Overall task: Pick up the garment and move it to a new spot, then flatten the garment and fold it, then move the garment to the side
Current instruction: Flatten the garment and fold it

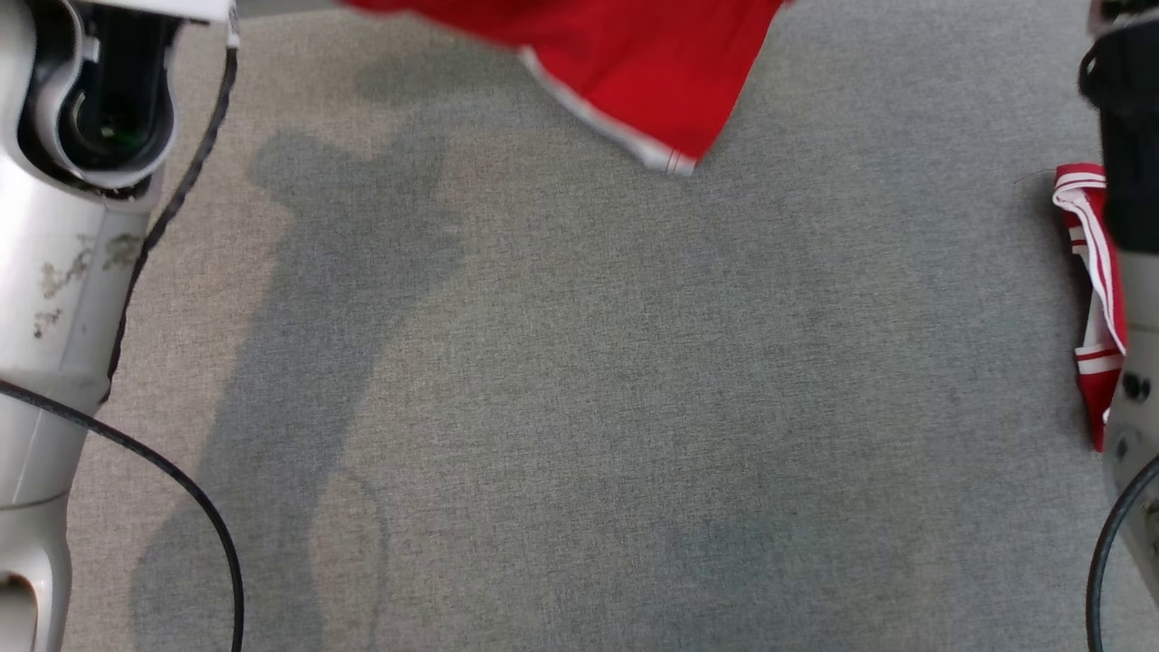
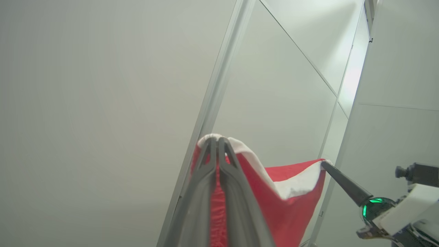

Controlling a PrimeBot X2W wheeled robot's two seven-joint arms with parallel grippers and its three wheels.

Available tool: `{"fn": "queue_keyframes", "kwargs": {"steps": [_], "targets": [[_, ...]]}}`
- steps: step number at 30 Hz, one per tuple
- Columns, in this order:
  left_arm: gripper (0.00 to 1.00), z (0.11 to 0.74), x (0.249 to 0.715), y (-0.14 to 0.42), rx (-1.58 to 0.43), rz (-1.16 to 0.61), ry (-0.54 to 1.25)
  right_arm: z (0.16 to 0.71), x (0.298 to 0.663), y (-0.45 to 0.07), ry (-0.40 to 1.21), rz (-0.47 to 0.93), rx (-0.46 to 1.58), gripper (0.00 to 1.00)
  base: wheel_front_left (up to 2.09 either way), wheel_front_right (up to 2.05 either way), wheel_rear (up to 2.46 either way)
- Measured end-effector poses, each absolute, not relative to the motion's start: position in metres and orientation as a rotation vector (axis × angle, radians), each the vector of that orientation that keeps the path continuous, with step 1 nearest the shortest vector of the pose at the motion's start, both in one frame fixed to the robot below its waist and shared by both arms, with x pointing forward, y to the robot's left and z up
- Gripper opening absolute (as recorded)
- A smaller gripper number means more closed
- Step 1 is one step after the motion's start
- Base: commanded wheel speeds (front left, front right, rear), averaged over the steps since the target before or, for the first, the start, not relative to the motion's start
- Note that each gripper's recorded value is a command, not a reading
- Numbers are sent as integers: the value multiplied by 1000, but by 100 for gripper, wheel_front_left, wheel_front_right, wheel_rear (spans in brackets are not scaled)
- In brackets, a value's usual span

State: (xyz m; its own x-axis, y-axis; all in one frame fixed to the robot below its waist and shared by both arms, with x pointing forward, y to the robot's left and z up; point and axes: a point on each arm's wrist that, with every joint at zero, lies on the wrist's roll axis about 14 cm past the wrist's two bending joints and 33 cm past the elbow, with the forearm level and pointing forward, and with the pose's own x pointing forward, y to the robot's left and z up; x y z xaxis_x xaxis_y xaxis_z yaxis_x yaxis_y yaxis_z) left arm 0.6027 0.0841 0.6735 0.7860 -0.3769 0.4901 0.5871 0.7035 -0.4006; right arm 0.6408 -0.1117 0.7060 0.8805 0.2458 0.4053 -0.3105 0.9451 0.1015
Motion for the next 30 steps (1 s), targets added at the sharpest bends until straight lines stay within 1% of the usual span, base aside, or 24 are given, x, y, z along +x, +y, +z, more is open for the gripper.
{"fn": "queue_keyframes", "kwargs": {"steps": [3,6,8,12,15,17,20,23,26,30], "targets": [[0,678,611,93,-571,-519,-424,723,648,-117,-490,264,138,0,0,0,0],[0,683,613,99,-606,-484,-455,723,652,-113,-493,266,107,0,0,0,0],[0,663,612,93,-621,-474,-418,701,656,-113,-429,264,108,0,0,0,0],[0,581,600,72,-639,-456,-214,633,658,-118,-233,248,119,0,0,0,0],[0,537,587,64,-630,-440,-103,585,650,-117,-76,250,139,0,0,0,0],[0,508,572,60,-650,-418,-25,556,639,-112,26,262,193,0,0,0,0],[0,482,550,58,-681,-386,50,518,617,-105,155,279,244,0,0,0,0],[0,459,519,47,-674,-407,133,486,589,-109,273,292,264,0,0,0,0],[0,456,494,44,-673,-423,160,462,552,-108,374,329,289,0,0,0,0],[0,455,462,49,-656,-432,181,434,499,-140,486,297,315,0,0,0,0]]}}
